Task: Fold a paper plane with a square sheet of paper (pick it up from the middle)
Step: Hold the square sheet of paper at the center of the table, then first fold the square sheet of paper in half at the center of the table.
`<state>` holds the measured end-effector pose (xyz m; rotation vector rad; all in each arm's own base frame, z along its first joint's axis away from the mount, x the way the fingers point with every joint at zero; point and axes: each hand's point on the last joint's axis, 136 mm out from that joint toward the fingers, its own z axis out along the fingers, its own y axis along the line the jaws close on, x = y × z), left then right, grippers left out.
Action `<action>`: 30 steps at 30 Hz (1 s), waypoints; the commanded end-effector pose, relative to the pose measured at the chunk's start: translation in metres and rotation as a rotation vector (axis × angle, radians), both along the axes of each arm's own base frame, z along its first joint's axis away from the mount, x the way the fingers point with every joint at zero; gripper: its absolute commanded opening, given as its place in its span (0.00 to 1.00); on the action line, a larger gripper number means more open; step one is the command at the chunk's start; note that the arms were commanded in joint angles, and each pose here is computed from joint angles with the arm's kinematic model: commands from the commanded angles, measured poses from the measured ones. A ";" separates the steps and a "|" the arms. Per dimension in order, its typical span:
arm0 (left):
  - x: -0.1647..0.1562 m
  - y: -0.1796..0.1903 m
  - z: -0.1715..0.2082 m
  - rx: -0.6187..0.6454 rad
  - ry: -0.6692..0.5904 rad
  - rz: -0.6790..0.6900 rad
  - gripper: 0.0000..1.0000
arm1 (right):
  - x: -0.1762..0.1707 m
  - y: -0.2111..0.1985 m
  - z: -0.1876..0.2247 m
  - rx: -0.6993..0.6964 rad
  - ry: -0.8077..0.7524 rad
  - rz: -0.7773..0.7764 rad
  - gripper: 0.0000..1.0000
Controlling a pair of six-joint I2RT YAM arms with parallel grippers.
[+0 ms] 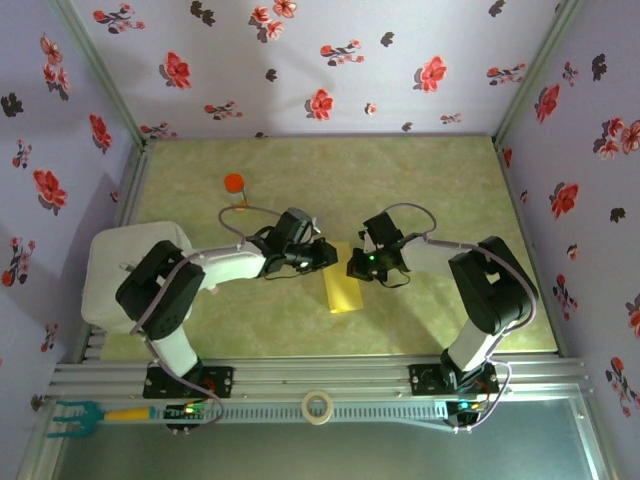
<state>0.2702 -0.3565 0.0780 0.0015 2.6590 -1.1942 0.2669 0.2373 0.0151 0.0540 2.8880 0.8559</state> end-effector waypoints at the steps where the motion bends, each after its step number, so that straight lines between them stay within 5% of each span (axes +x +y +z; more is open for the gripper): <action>1: -0.003 -0.006 -0.005 -0.036 0.025 -0.021 0.16 | -0.025 -0.035 -0.038 -0.170 0.114 -0.032 0.00; 11: -0.008 -0.004 -0.027 -0.018 0.075 -0.032 0.13 | -0.025 -0.035 -0.039 -0.171 0.119 -0.037 0.00; 17: -0.010 0.012 -0.046 0.014 0.098 -0.024 0.00 | -0.026 -0.035 -0.039 -0.169 0.120 -0.036 0.00; 30: -0.022 0.040 -0.086 0.083 0.164 0.002 0.00 | -0.029 -0.037 -0.044 -0.171 0.131 -0.044 0.00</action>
